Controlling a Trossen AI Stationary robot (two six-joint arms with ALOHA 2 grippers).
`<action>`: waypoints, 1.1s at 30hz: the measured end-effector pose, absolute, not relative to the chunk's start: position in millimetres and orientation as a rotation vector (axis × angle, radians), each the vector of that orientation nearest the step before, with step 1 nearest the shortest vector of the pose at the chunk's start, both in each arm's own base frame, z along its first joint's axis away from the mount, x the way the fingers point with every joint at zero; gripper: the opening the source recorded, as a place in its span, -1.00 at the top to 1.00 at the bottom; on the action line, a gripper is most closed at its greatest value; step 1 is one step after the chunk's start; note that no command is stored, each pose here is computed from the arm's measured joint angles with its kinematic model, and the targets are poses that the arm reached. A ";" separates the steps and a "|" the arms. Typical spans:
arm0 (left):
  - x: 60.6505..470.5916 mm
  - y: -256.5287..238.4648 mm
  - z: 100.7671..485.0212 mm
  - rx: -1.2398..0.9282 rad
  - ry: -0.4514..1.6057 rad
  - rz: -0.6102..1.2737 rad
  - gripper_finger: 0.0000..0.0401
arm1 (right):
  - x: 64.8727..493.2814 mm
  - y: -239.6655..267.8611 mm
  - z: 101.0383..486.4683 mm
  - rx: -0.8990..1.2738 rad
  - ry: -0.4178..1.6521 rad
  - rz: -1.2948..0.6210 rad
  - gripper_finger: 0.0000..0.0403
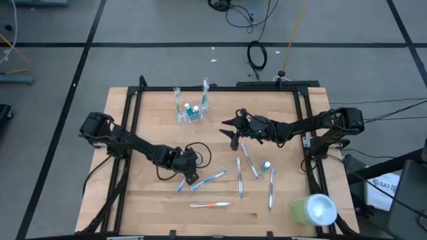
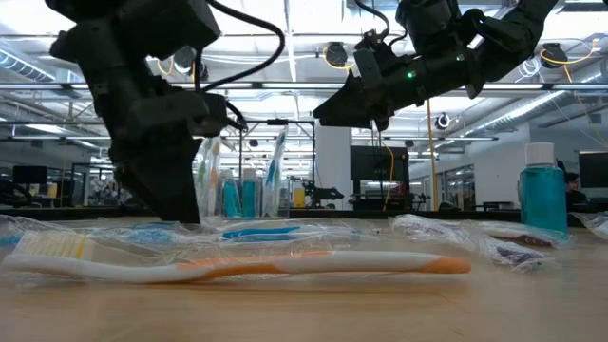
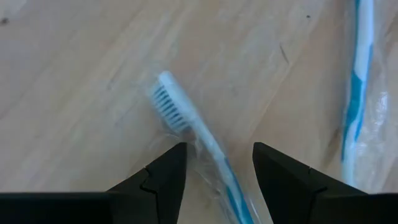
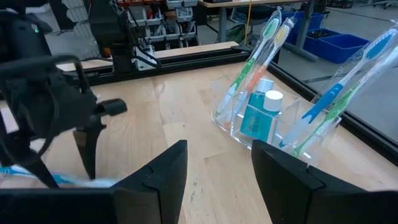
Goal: Pick & Place toothbrushing station
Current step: Put the left blue toothbrush into the transparent organizer
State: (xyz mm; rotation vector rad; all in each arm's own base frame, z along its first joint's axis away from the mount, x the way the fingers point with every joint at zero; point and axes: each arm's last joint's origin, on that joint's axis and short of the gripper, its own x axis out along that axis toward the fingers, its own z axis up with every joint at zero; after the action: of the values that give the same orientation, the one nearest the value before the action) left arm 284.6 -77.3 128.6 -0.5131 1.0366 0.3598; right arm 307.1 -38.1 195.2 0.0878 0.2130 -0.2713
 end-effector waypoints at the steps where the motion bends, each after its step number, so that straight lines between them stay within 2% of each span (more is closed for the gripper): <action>1: 285.6 -77.5 127.0 -0.511 1.041 0.363 0.05 | 307.1 -38.1 195.3 0.088 0.213 -0.272 0.15; 6: 284.3 -76.1 123.1 -0.492 1.064 0.388 0.12 | 307.1 -38.2 195.2 0.088 0.213 -0.272 0.15; 15: 284.9 -69.3 122.7 -0.490 1.071 0.400 0.62 | 307.1 -38.2 195.2 0.088 0.213 -0.273 0.15; 22: 281.3 -62.1 141.2 -0.478 1.037 0.350 0.93 | 307.1 -38.2 195.2 0.088 0.214 -0.272 0.15; 25: 277.4 -57.3 163.8 -0.443 0.952 0.340 0.96 | 307.1 -38.2 195.2 0.088 0.213 -0.272 0.15; 28: 269.7 -50.5 190.3 -0.427 0.860 0.328 0.88 | 307.0 -38.2 194.7 0.088 0.219 -0.272 0.15; 33: 247.2 -35.1 244.8 -0.354 0.610 0.364 0.84 | 306.9 -38.2 194.5 0.088 0.221 -0.273 0.15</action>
State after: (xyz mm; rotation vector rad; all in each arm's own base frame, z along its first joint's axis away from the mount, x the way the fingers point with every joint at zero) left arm 247.2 -35.1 244.8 -0.3538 0.6101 0.3641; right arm 306.9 -38.2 194.5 0.0876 0.2208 -0.2725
